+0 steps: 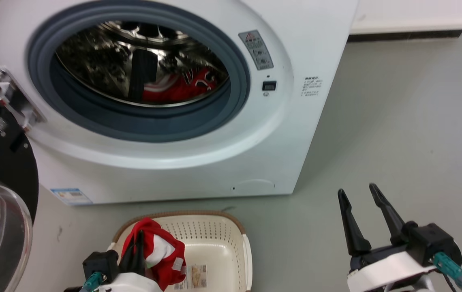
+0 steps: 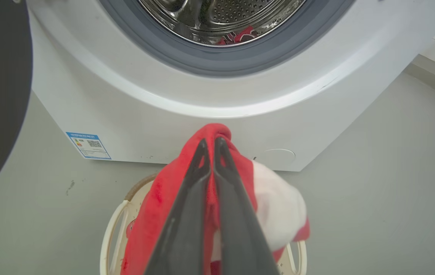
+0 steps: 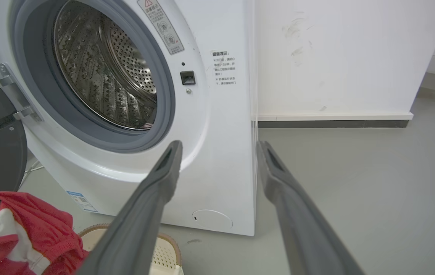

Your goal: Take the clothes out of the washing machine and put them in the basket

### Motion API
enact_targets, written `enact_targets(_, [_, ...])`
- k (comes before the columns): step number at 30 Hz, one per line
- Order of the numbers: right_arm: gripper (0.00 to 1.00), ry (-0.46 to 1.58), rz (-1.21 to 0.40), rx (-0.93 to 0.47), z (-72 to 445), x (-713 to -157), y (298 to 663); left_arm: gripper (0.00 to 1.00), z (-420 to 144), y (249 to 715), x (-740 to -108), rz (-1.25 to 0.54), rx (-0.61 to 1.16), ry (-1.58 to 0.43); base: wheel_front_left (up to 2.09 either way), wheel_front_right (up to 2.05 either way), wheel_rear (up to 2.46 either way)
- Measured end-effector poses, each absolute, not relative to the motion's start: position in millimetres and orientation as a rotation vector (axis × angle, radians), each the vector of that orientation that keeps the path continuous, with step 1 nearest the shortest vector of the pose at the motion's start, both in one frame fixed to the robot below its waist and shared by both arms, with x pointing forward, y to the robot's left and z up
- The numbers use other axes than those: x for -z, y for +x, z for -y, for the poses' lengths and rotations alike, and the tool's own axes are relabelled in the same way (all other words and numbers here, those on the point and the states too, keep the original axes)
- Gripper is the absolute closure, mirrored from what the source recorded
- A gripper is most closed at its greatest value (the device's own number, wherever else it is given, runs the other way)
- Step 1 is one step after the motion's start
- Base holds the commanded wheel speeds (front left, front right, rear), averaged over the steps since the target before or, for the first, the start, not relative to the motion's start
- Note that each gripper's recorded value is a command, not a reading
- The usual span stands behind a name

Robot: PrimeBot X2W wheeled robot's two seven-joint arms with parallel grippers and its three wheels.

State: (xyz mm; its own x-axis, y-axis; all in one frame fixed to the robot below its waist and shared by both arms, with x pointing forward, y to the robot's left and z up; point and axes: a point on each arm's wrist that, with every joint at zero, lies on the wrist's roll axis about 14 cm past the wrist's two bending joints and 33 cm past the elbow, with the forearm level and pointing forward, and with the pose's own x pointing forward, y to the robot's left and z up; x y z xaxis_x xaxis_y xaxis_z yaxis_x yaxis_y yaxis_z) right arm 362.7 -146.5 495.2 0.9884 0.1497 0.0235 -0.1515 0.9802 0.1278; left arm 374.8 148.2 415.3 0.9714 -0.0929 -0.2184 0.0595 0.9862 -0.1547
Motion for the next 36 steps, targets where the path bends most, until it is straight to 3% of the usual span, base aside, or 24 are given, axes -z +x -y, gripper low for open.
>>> enact_targets(17, [0.0, 0.134, -0.144, -0.171, 140, -416, 436, 1.0, -124, 426, -249, -0.685, 0.068, -0.191, 0.0, 0.0, 0.0])
enact_targets(32, [0.0, 0.133, -0.305, -0.14, 152, -340, 446, 1.0, -125, 387, -128, -1.079, 0.056, -0.136, 0.0, 0.0, 0.0])
enact_targets(33, [0.0, 0.131, -0.31, -0.134, 154, -339, 446, 0.75, -124, 387, -126, -1.082, 0.061, -0.132, 0.0, 0.0, 0.0])
enact_targets(34, [0.0, 0.129, -0.312, -0.13, 156, -338, 446, 0.27, -124, 388, -125, -1.084, 0.063, -0.131, 0.0, 0.0, 0.0])
enact_targets(35, [0.0, 0.128, -0.311, -0.127, 157, -338, 446, 0.0, -124, 389, -125, -1.082, 0.067, -0.126, 0.0, 0.0, 0.0])
enact_targets(36, [0.0, 0.126, -0.308, -0.124, 159, -339, 447, 0.0, -124, 390, -126, -1.079, 0.071, -0.12, 0.0, 0.0, 0.0])
